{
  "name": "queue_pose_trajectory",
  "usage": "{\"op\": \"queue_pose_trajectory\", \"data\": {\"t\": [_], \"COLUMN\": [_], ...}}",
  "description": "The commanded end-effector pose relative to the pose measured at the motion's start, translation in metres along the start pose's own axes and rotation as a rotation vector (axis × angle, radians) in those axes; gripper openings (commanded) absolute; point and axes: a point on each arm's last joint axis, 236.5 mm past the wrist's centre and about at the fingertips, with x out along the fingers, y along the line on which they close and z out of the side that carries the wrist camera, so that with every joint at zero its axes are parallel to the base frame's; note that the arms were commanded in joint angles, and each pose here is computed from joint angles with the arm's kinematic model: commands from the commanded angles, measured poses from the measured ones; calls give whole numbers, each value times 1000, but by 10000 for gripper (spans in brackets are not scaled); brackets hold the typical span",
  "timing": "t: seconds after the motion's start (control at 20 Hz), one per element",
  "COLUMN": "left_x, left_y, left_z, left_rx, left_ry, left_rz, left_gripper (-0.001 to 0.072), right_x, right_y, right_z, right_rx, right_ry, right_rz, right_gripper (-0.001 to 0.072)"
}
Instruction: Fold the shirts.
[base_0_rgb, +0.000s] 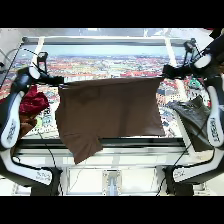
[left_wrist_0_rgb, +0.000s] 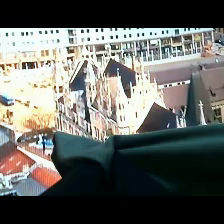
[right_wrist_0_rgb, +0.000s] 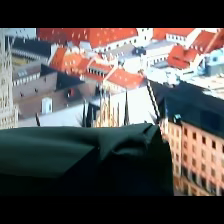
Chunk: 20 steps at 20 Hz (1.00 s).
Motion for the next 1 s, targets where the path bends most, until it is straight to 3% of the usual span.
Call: {"op": "queue_pose_trajectory", "data": {"t": [0.0, 0.05, 0.2, 0.35, 0.45, 0.55, 0.65, 0.75, 0.85, 0.9, 0.95], "left_x": [31, 13, -105, -242, -288, -283, -253, -215, -181, -172, -166], "left_y": [-7, -5, 27, 83, 116, 137, 146, 122, 67, 52, 51], "left_z": [32, 54, 110, 100, 53, -45, -160, -243, -284, -290, -291], "left_rx": [-45, -40, -12, -70, -178, -329, -673, -947, -981, -996, -1014], "left_ry": [-94, -143, -281, -379, -401, -313, -265, -191, -6, 34, 43], "left_rz": [-27, -23, 52, 183, 261, 323, 364, 290, 55, -35, -82], "left_gripper": [574, 702, 698, 697, 695, 695, 695, 691, 604, 599, 599], "right_x": [48, 39, -47, -173, -232, -255, -239, -204, -168, -153, -146], "right_y": [6, 15, 35, -12, -35, -49, -66, -74, -85, -80, -69], "right_z": [41, 56, 96, 81, 37, -23, -92, -134, -182, -204, -220], "right_rx": [140, 137, -11, -161, -158, -122, -15, 303, 679, 743, 687], "right_ry": [-203, -239, -254, -175, -82, -2, -40, -303, -391, -332, -251], "right_rz": [69, 90, 95, -177, -274, -295, -290, -192, -37, 38, 111], "right_gripper": [369, 503, 503, 433, 433, 433, 436, 459, 437, 427, 426]}}
